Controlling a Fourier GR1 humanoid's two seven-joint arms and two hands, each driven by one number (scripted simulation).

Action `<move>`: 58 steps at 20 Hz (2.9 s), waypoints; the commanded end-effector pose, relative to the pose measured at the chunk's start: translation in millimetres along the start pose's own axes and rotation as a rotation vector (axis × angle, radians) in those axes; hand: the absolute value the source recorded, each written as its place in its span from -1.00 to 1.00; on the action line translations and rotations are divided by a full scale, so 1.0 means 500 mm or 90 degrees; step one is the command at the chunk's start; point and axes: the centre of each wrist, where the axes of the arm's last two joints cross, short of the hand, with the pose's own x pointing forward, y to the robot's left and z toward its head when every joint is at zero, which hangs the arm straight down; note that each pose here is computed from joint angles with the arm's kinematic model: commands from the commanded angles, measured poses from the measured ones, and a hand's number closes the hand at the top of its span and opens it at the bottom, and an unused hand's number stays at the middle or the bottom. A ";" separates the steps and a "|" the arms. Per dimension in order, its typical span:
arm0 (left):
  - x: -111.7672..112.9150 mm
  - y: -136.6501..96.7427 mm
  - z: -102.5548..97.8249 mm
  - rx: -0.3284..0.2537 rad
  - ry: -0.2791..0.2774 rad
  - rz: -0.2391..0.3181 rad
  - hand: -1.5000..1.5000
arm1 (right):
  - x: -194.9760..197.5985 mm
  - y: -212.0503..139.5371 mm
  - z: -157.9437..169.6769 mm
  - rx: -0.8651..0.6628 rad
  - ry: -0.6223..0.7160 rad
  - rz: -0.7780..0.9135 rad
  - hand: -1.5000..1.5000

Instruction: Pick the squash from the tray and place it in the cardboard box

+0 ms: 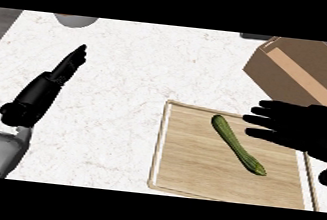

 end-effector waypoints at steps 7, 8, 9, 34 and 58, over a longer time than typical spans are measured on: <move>-0.004 0.000 -0.004 -0.005 0.008 0.006 0.00 | 0.054 0.037 -0.039 0.070 0.054 -0.005 -1.00; -0.013 -0.020 -0.006 0.006 -0.006 -0.011 0.00 | 0.055 0.058 -0.063 0.067 0.055 -0.005 -1.00; 0.003 -0.014 0.000 -0.005 0.004 0.006 0.00 | 0.062 0.072 -0.066 0.075 0.064 0.002 -1.00; -0.006 -0.024 -0.001 -0.006 -0.014 -0.001 0.00 | 0.029 0.192 -0.167 0.060 0.112 0.043 -1.00; -0.004 0.009 0.038 -0.003 0.001 -0.001 0.00 | -0.051 0.264 -0.184 0.066 0.055 0.086 1.00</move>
